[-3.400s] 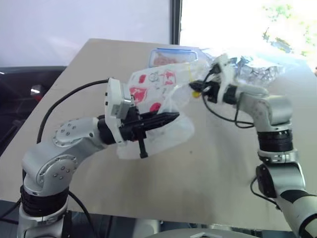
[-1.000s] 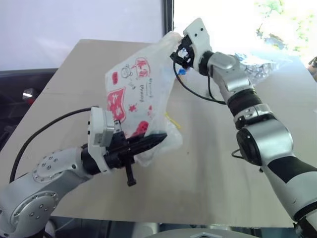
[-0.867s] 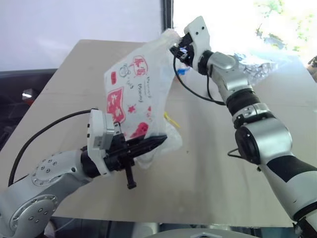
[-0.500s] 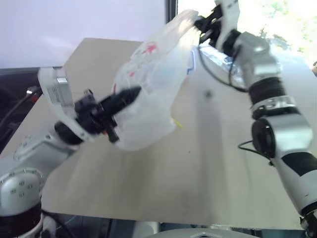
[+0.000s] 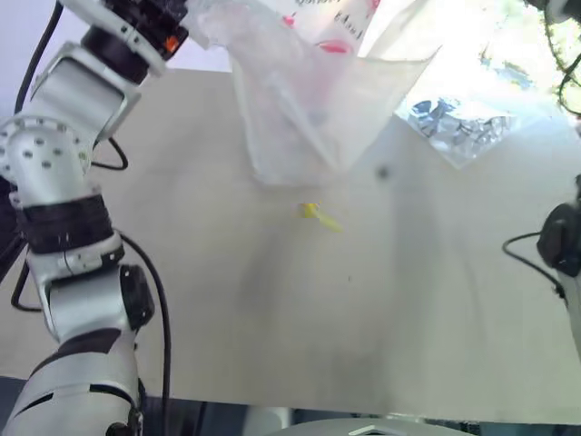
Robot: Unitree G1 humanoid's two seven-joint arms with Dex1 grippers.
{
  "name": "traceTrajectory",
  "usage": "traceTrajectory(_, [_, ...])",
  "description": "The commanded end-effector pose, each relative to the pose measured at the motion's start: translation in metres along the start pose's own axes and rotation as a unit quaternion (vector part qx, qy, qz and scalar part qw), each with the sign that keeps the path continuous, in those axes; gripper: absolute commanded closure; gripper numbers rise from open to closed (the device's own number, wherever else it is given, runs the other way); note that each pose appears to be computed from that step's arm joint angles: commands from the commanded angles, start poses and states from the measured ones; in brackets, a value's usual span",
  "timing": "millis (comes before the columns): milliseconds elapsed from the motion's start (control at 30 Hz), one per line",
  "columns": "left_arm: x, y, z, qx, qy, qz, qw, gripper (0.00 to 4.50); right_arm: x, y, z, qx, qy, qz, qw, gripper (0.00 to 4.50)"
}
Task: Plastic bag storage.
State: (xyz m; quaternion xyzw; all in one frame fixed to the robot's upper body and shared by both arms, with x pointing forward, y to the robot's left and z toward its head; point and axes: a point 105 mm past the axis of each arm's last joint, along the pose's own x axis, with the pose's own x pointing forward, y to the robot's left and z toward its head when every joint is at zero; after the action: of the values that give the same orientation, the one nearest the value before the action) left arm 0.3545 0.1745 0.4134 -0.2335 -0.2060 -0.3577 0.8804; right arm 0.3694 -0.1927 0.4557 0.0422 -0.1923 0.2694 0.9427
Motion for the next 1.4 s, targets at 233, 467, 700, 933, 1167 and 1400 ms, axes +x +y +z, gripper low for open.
traceTrajectory(233, [0.019,0.015,-0.028,0.042,0.044,-0.029,0.998,4.50,-0.056,-0.031,0.017,-0.072,0.002,-0.117,0.991,4.47])
traceTrajectory(467, [0.016,0.030,-0.089,0.102,0.129,-0.010,0.986,4.50,-0.085,-0.035,-0.082,-0.169,0.164,-0.106,0.966,4.47])
traceTrajectory(700, [0.008,0.033,-0.110,0.108,0.145,0.023,0.983,4.50,-0.131,0.056,-0.081,-0.088,0.153,0.141,0.974,1.83])
traceTrajectory(933, [0.015,0.027,-0.108,0.120,0.137,0.025,0.983,4.50,-0.131,0.144,-0.160,-0.024,0.248,0.289,0.924,1.83])
traceTrajectory(1167, [0.014,0.020,-0.108,0.131,0.143,0.023,0.981,4.50,-0.080,0.136,-0.169,-0.032,0.170,0.222,0.960,1.83])
traceTrajectory(1400, [0.009,0.014,-0.110,0.129,0.145,0.024,0.981,4.50,-0.082,0.034,-0.124,-0.054,0.120,0.017,0.991,1.83])
